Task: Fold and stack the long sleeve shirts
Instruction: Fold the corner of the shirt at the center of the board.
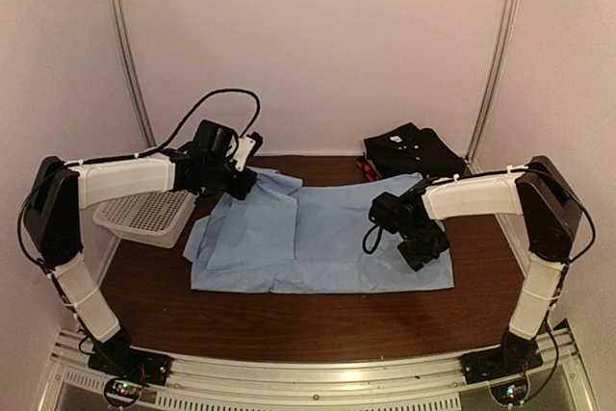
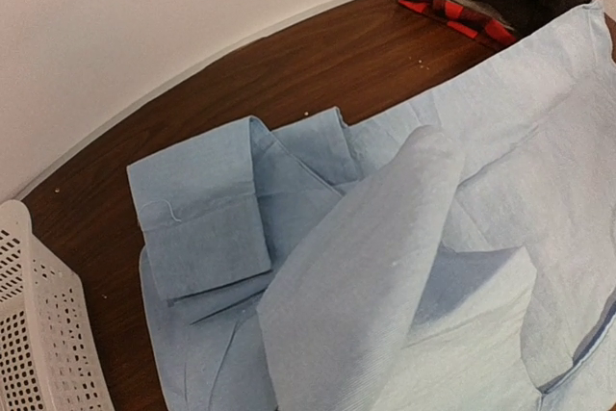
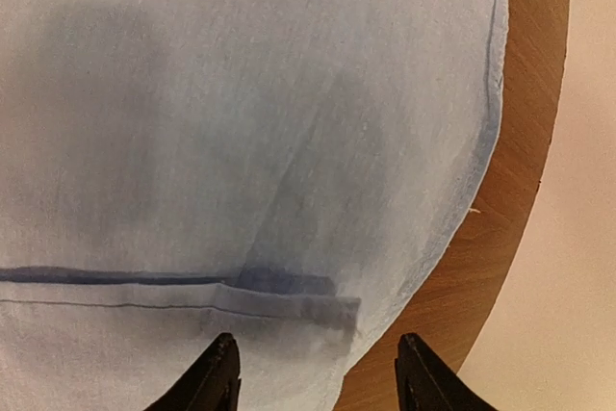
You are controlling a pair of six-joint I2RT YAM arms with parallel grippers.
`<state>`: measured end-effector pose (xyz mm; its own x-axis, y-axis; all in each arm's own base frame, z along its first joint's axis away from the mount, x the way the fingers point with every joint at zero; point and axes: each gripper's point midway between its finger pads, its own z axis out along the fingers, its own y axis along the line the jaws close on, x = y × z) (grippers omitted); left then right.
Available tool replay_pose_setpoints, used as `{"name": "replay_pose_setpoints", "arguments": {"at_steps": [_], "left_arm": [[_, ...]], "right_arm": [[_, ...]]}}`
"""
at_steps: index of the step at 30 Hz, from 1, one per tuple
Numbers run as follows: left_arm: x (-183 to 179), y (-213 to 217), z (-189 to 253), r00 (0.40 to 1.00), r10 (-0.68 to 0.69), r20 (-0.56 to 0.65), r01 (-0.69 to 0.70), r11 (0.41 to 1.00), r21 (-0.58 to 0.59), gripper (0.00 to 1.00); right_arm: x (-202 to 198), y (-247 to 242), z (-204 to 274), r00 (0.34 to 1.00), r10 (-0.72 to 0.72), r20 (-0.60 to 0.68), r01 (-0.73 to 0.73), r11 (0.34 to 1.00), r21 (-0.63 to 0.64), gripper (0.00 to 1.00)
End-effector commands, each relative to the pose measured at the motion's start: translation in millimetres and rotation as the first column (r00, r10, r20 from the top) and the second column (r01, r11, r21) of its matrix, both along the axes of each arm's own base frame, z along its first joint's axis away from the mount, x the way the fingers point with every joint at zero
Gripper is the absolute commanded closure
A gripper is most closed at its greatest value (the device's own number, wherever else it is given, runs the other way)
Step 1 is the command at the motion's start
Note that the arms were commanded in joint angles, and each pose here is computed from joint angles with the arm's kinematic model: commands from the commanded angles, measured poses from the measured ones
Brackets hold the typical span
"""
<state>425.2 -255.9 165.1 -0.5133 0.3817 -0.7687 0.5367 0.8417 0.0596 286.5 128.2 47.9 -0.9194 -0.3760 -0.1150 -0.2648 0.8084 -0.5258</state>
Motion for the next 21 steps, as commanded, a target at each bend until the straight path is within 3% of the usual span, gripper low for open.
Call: {"name": "replay_pose_setpoints", "arguments": {"at_steps": [1,5,10,16,21], "left_arm": [[19,-2,9,0.998,0.032,0.056,-0.030,0.999,-0.024,1.00],[21,5,-9,0.997,0.069,0.034,-0.069,0.998,0.005,1.00],[25,12,-26,0.993,0.112,0.023,-0.113,0.993,0.041,1.00],[35,8,-30,0.992,0.125,0.026,-0.126,0.991,0.039,0.96],[43,17,-35,0.982,0.185,0.032,-0.187,0.980,0.072,0.88]], "right_arm": [[17,-3,9,0.998,-0.010,0.063,0.011,1.000,-0.029,0.43],[17,-7,20,0.996,-0.022,0.090,0.025,0.999,-0.038,0.40],[17,-3,40,0.989,-0.043,0.139,0.038,0.999,0.040,0.36],[22,25,59,0.980,-0.041,0.195,-0.009,0.969,0.247,0.34],[35,61,52,0.979,-0.029,0.203,-0.070,0.883,0.463,0.35]]}}
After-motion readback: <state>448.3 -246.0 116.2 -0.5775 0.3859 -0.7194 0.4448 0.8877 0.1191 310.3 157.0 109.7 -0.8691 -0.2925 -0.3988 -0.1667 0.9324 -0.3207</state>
